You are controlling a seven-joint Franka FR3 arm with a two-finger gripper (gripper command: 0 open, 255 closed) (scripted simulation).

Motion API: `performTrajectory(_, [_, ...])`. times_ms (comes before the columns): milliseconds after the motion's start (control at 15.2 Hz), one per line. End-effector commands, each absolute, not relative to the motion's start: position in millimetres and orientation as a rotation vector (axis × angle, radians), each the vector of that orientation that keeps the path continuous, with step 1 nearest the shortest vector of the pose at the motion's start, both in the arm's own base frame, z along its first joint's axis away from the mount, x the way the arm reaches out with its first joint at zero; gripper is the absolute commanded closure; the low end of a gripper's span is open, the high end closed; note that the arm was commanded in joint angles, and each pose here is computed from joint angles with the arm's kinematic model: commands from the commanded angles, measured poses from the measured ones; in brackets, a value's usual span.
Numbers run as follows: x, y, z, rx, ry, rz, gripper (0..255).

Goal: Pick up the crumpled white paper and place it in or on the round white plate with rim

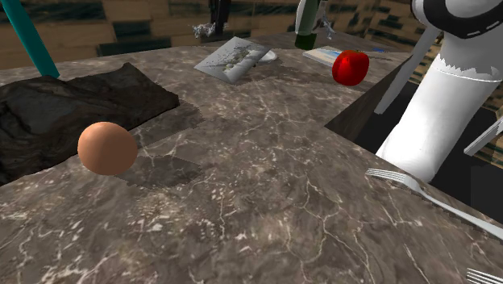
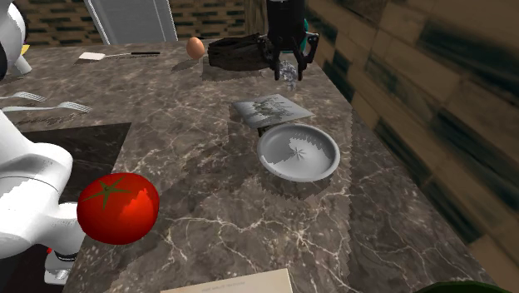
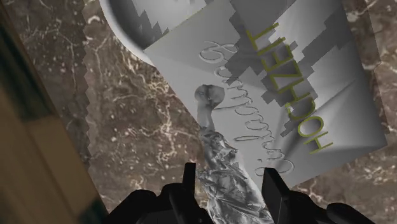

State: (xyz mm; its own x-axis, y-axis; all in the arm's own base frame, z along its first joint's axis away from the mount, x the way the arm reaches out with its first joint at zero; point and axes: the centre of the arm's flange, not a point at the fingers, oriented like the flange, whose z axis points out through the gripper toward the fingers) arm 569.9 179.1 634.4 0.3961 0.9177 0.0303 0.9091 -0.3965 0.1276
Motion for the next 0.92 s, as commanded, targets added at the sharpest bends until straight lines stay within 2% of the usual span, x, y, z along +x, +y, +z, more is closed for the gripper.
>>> performTrajectory(0, [568.1, 153.1, 635.6, 2.547, 1.674, 0.146, 255])
performTrajectory(726, [560.8, 4.1, 638.7, 2.547, 1.674, 0.146, 255])
performTrajectory(858, [560.8, 4.1, 628.1, 2.547, 1.674, 0.146, 255])
